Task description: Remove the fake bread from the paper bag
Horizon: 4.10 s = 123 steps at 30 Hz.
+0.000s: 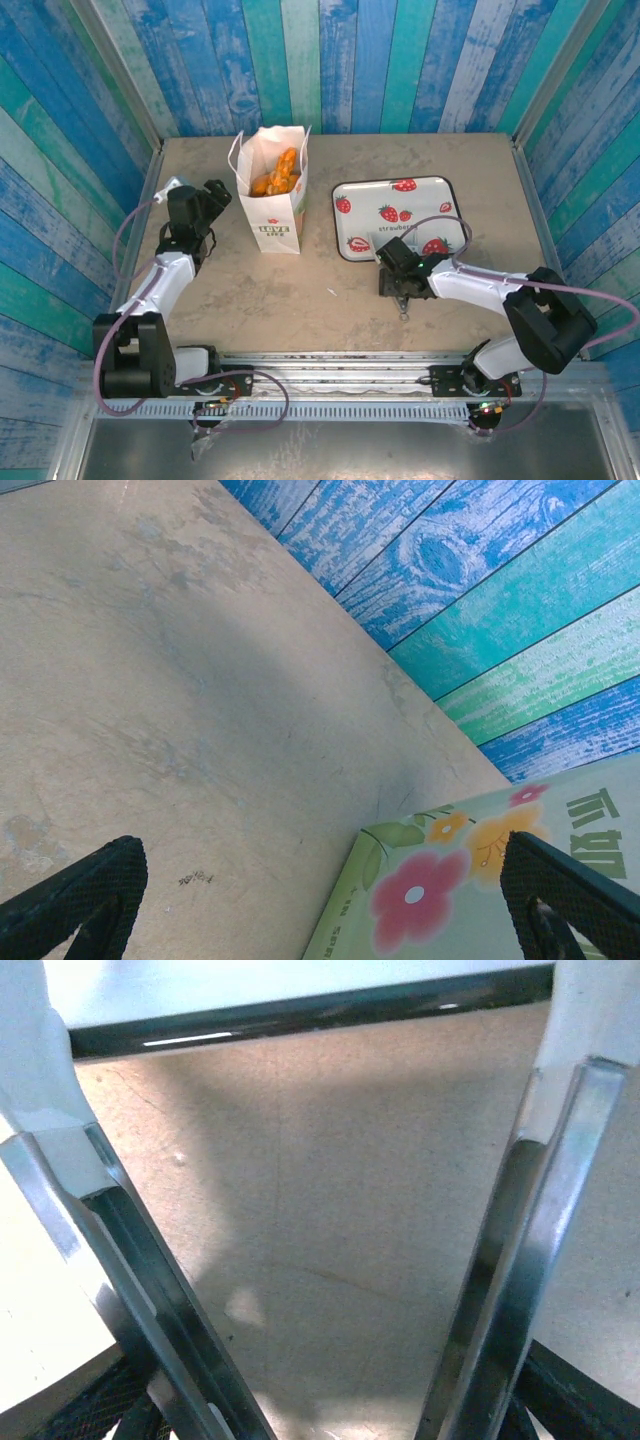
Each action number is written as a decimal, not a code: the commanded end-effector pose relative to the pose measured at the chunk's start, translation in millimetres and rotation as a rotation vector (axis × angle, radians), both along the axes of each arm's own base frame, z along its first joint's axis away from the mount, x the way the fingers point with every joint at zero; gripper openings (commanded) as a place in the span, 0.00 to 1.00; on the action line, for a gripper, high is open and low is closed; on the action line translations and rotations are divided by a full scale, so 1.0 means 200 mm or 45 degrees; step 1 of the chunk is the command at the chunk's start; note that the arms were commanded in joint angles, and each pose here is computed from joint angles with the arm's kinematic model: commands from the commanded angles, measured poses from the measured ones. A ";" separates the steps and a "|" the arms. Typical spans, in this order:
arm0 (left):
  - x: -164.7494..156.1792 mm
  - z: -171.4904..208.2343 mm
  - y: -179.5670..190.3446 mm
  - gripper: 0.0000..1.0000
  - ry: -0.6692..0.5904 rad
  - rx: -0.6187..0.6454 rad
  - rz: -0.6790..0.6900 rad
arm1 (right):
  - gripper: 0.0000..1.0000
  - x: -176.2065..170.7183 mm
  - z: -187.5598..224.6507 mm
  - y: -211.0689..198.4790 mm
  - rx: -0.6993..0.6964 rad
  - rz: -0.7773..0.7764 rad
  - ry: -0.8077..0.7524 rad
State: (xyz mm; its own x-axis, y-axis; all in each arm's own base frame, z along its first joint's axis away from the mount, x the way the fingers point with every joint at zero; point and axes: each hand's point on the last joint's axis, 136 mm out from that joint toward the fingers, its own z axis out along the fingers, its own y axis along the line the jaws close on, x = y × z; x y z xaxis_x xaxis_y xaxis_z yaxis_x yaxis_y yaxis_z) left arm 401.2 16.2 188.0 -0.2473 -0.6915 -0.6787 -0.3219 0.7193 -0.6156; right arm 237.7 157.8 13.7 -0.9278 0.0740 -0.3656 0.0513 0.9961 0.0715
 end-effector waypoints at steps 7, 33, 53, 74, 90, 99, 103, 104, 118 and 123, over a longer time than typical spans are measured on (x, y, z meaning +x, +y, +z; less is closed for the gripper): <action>-0.04 0.09 0.02 0.96 -0.059 0.021 0.025 | 0.86 -0.11 -0.16 -0.08 -0.065 -0.069 0.105; -0.06 0.14 0.05 0.96 -0.084 0.030 0.069 | 0.85 -0.28 -0.20 -0.12 -0.257 0.045 0.288; -0.07 0.17 0.06 0.96 -0.103 0.039 0.075 | 0.90 -0.25 -0.24 -0.12 -0.283 -0.004 0.274; -0.11 0.16 0.08 0.96 -0.089 0.062 0.107 | 0.14 -0.14 -0.16 0.00 -0.153 0.071 0.144; -0.17 0.34 0.10 0.97 -0.154 0.126 0.113 | 0.13 0.08 0.63 0.31 0.346 0.321 -0.405; -0.24 0.57 0.07 0.99 -0.249 0.161 0.065 | 0.17 0.13 0.89 0.36 0.483 0.383 -0.582; -0.27 0.65 0.05 0.99 -0.296 0.145 0.043 | 0.18 0.17 0.96 0.36 0.659 0.377 -0.590; -0.28 0.68 0.04 1.00 -0.312 0.134 0.032 | 0.22 0.19 0.97 0.36 0.715 0.367 -0.582; -0.36 0.93 -0.06 0.99 -0.481 0.107 -0.113 | 0.40 0.27 1.02 0.42 0.979 0.396 -0.521; -0.37 0.98 -0.10 0.99 -0.503 0.115 -0.168 | 0.35 0.26 1.01 0.43 0.989 0.408 -0.501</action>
State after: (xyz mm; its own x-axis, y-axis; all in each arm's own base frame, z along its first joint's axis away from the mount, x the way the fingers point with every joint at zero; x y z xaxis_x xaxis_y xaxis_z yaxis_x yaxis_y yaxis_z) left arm 333.5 3.7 361.8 -0.0485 -0.6259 -0.7784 -0.0428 0.7799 -0.6244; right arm 286.9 237.7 195.9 -0.7876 0.1811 -0.5889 -0.3406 0.6686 0.6611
